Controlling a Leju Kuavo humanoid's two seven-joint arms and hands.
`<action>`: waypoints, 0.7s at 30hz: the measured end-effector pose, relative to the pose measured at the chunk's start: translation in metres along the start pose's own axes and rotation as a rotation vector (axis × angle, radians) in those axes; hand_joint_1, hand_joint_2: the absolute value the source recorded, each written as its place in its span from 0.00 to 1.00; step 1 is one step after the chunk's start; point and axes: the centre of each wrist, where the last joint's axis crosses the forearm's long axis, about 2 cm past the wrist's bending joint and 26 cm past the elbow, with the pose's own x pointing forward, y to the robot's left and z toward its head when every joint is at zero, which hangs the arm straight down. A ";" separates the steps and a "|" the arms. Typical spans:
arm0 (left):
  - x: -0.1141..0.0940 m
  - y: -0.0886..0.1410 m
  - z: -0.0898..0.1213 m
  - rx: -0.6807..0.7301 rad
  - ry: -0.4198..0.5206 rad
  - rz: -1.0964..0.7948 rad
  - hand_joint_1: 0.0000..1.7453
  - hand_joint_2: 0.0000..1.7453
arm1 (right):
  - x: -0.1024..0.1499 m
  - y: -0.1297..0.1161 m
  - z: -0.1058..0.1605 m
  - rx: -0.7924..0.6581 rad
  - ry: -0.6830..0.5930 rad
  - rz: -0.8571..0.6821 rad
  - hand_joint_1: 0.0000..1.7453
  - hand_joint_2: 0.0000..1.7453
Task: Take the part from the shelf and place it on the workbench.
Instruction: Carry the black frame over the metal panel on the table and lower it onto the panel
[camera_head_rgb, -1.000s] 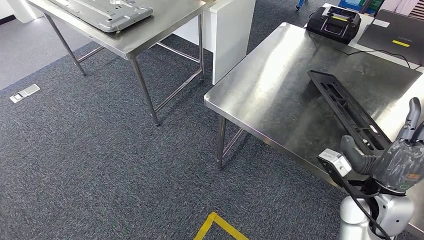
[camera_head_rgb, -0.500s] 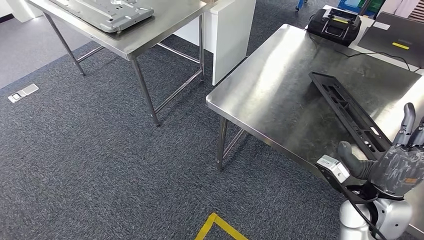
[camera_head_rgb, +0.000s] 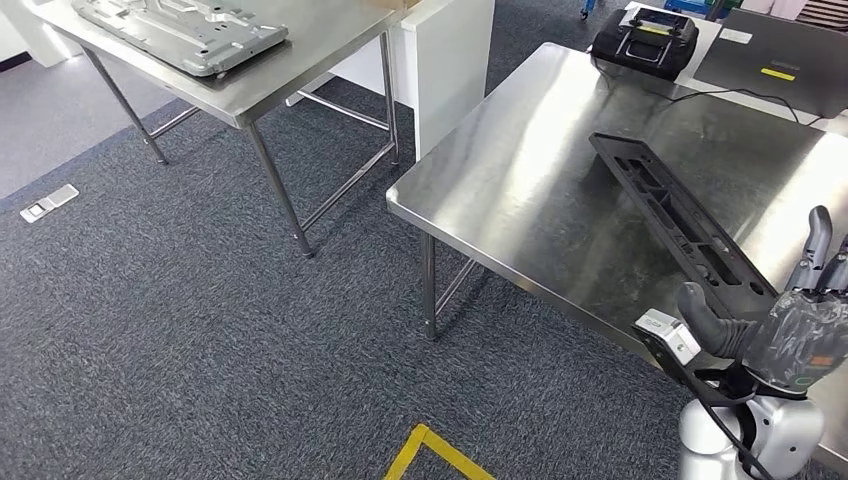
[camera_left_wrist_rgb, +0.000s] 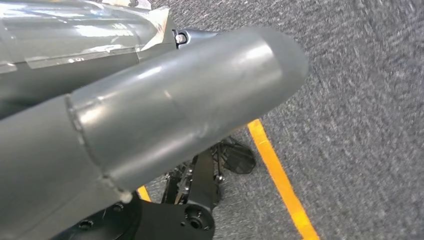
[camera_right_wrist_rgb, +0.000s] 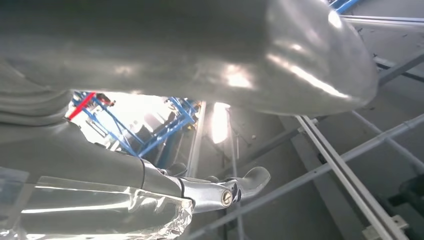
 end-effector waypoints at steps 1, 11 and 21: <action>0.000 0.000 0.000 0.001 0.002 -0.001 0.00 0.00 | 0.001 0.001 0.000 0.001 0.006 -0.005 0.00 0.00; 0.000 -0.001 0.000 0.004 0.005 -0.002 0.00 0.00 | 0.003 0.006 -0.004 0.016 0.003 0.005 0.00 0.00; -0.001 -0.006 0.002 -0.008 0.009 0.003 0.00 0.00 | -0.001 0.008 -0.003 0.021 0.005 -0.002 0.00 0.00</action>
